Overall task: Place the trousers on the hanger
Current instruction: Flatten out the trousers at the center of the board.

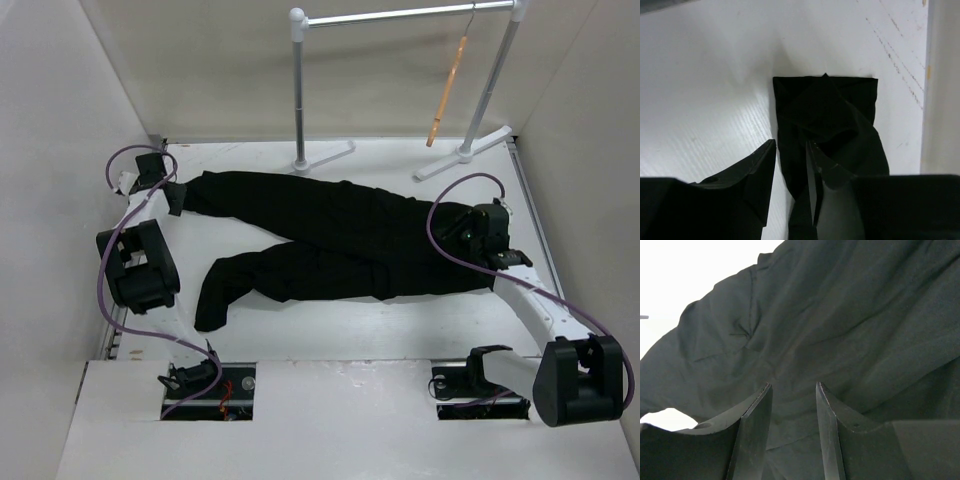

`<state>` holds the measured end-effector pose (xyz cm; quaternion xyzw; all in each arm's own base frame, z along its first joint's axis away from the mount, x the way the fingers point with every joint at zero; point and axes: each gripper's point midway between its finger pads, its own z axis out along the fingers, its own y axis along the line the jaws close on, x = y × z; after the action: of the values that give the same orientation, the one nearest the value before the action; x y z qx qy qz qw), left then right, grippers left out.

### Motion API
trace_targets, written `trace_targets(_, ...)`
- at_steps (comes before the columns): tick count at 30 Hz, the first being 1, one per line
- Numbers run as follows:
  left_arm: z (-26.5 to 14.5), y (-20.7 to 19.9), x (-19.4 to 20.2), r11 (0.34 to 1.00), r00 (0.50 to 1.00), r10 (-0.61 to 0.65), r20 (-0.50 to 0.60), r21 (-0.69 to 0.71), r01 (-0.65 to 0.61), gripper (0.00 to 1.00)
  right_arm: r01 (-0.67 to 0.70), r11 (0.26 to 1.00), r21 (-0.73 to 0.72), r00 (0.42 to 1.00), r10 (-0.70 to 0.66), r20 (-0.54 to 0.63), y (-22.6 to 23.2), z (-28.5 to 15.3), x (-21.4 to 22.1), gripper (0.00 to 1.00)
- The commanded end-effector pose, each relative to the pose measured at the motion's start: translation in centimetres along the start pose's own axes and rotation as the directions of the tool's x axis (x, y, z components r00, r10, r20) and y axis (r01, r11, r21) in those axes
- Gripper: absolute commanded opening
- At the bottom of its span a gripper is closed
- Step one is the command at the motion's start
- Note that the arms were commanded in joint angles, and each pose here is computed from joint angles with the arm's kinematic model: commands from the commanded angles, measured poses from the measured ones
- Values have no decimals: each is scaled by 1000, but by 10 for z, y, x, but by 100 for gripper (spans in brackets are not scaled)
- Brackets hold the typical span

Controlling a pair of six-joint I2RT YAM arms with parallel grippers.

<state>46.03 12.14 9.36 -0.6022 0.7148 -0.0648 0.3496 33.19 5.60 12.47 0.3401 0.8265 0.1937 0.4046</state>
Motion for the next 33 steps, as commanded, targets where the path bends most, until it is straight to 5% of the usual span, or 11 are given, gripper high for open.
trace_targets(1,11,-31,4,996,999,-26,-39,86,29,31,26,999,-24,1000,-26,-9,5,-1,2,47)
trace_targets(10,47,-28,25,997,994,-24,-109,77,32,37,39,999,-33,998,-41,-56,7,3,13,51)
trace_targets(19,48,-31,19,995,994,-36,-104,93,45,4,40,999,-23,996,-42,-80,7,10,20,50)
trace_targets(23,12,-69,-4,978,997,-40,-61,202,52,0,46,999,-30,996,-48,-75,13,13,15,51)
trace_targets(29,-102,-192,-26,876,1000,15,-6,482,-10,0,29,998,-56,998,-32,-58,24,22,4,54)
trace_targets(33,-168,-213,-30,812,996,61,65,577,-87,0,12,998,-59,999,-15,-48,25,25,-1,60)
